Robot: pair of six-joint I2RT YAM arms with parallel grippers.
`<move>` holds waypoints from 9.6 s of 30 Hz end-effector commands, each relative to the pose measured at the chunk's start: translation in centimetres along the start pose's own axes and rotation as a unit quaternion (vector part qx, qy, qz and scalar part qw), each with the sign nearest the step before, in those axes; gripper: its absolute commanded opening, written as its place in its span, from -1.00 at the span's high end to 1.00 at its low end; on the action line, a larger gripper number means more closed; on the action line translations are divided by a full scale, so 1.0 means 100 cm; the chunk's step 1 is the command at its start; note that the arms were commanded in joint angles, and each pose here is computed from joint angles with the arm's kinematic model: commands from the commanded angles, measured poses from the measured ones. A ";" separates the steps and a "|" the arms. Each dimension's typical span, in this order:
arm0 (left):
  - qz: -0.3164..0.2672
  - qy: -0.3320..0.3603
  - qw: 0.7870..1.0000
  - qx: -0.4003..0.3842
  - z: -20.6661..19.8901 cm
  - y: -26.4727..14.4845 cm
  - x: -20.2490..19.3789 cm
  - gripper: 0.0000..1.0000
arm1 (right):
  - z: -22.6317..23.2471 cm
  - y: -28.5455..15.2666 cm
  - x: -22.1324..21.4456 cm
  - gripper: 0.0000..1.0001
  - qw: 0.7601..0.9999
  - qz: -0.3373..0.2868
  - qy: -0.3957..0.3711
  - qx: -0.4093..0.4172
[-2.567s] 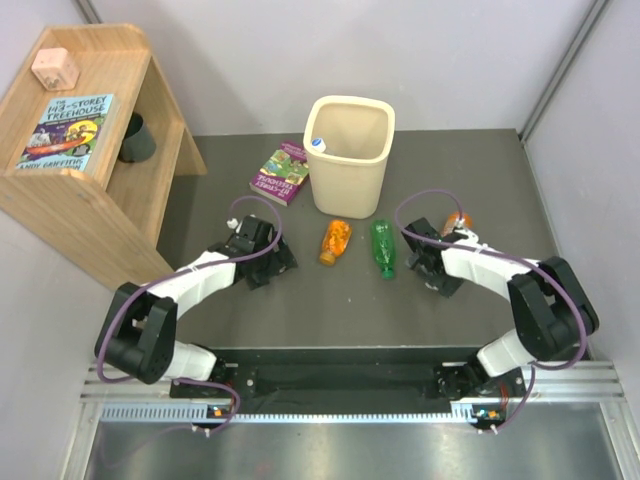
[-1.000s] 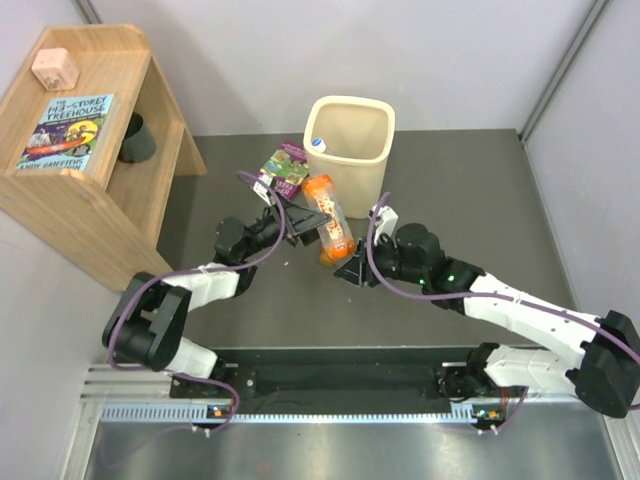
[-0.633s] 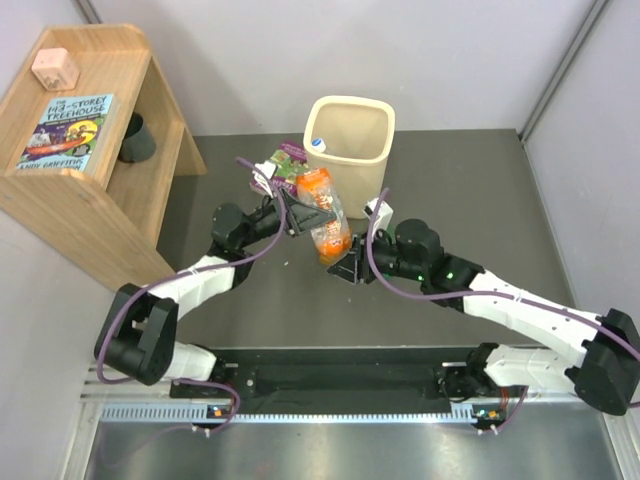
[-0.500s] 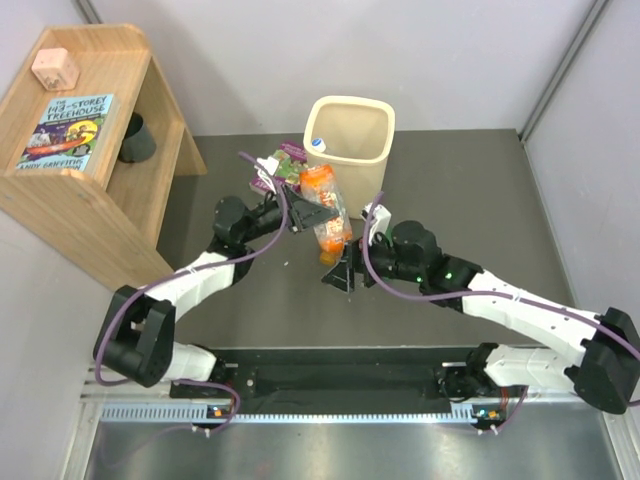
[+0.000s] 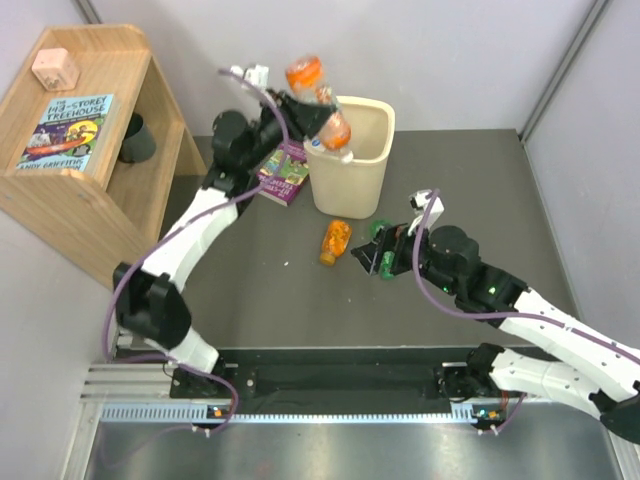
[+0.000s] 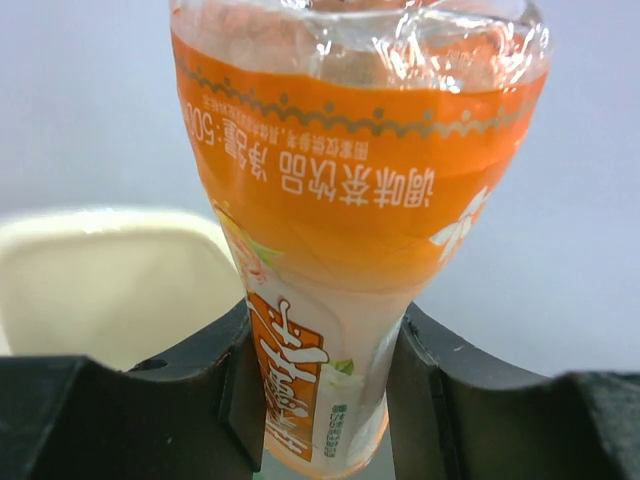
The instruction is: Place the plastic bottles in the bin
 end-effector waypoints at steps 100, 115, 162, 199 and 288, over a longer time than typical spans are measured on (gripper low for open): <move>0.098 -0.201 0.969 -0.105 -0.045 -0.120 -0.122 -0.98 | 0.036 0.093 -0.002 1.00 0.955 0.060 0.062 0.282; 0.103 -0.183 0.974 -0.087 -0.033 -0.104 -0.109 0.88 | 0.025 0.093 -0.006 -0.99 0.975 0.058 0.038 0.210; 0.230 0.028 0.962 0.144 -0.004 -0.123 -0.130 -0.98 | -0.045 0.030 -0.003 -0.99 0.995 -0.023 -0.005 -0.094; 0.446 -0.041 0.881 0.154 0.069 -0.087 -0.310 0.62 | -0.064 0.016 -0.018 -0.99 0.990 -0.009 0.010 -0.142; 0.248 -0.010 0.903 0.350 -0.004 -0.196 -0.123 -0.98 | -0.003 0.107 0.245 -0.99 0.952 -0.267 -0.058 -0.135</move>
Point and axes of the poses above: each gripper's point midway between its finger pads, its own y axis out along the fingers, its own z axis along the line the jaws close on, x = y × z, the point moved 9 cm from there along -y, back along the fingers, and after that the axes turned 9 degrees about y, right-handed, at the moved point
